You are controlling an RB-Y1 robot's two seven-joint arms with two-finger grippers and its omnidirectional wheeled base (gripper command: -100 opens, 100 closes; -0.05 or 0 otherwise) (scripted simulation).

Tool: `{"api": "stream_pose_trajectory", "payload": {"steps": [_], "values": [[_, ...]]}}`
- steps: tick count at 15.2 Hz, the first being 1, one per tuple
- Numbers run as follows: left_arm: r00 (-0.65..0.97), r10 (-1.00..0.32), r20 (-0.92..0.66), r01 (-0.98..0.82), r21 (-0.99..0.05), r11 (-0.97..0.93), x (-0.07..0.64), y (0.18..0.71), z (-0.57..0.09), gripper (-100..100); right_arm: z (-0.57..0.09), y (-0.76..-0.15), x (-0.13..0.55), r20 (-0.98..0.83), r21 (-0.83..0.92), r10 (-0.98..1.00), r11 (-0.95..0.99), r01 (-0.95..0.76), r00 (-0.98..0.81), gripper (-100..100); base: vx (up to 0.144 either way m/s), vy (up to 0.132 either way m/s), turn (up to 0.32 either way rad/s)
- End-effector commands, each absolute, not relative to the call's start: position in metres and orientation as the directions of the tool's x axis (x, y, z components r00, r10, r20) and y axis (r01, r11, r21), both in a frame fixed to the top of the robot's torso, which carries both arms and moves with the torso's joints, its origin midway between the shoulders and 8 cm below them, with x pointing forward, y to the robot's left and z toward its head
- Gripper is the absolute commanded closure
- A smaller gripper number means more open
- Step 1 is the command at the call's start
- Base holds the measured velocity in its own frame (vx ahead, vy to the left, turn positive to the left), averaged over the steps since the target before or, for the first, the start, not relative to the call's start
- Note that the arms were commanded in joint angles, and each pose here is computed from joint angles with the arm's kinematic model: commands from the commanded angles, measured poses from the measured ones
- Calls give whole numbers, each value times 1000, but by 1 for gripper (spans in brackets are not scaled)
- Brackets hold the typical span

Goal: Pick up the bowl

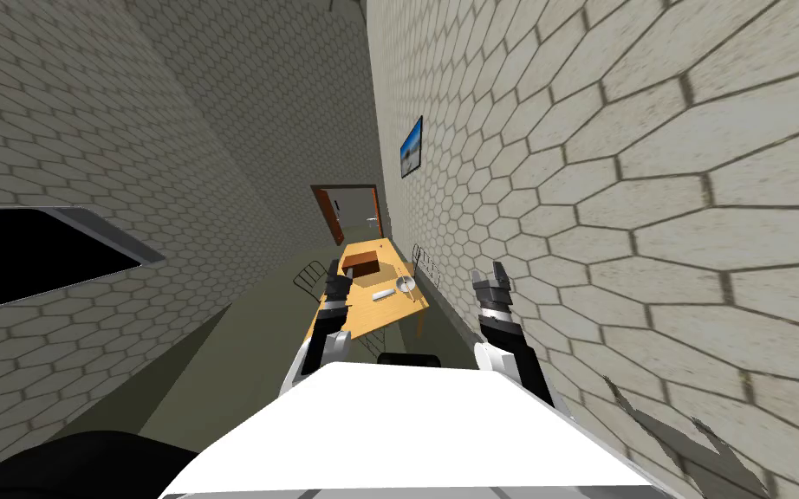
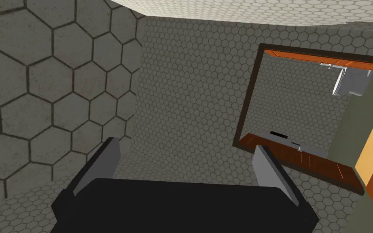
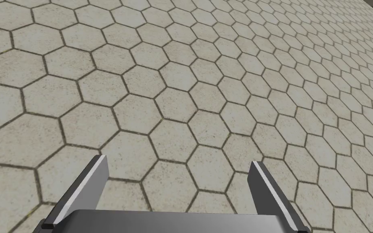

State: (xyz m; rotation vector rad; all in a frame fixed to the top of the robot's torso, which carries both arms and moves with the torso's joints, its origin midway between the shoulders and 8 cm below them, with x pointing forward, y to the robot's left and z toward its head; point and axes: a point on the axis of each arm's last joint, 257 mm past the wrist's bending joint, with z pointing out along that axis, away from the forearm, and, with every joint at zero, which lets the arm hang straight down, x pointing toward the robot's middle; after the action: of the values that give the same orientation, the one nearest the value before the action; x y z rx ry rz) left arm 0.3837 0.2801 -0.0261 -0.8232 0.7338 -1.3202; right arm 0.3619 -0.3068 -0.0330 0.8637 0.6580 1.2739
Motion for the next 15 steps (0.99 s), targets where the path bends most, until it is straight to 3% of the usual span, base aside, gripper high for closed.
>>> {"api": "stream_pose_trajectory", "payload": {"steps": [1,15], "values": [[97,-995,-31,510,-857,76,387,278,-30,-100,-33,-307,362,42,843,981,68,-533,191,0,-35,-19,-29],[21,-991,-129,276,-952,130,435,298,-113,-100,-33,-307,362,42,843,981,67,-533,191,0,-35,-35,-107]]}}
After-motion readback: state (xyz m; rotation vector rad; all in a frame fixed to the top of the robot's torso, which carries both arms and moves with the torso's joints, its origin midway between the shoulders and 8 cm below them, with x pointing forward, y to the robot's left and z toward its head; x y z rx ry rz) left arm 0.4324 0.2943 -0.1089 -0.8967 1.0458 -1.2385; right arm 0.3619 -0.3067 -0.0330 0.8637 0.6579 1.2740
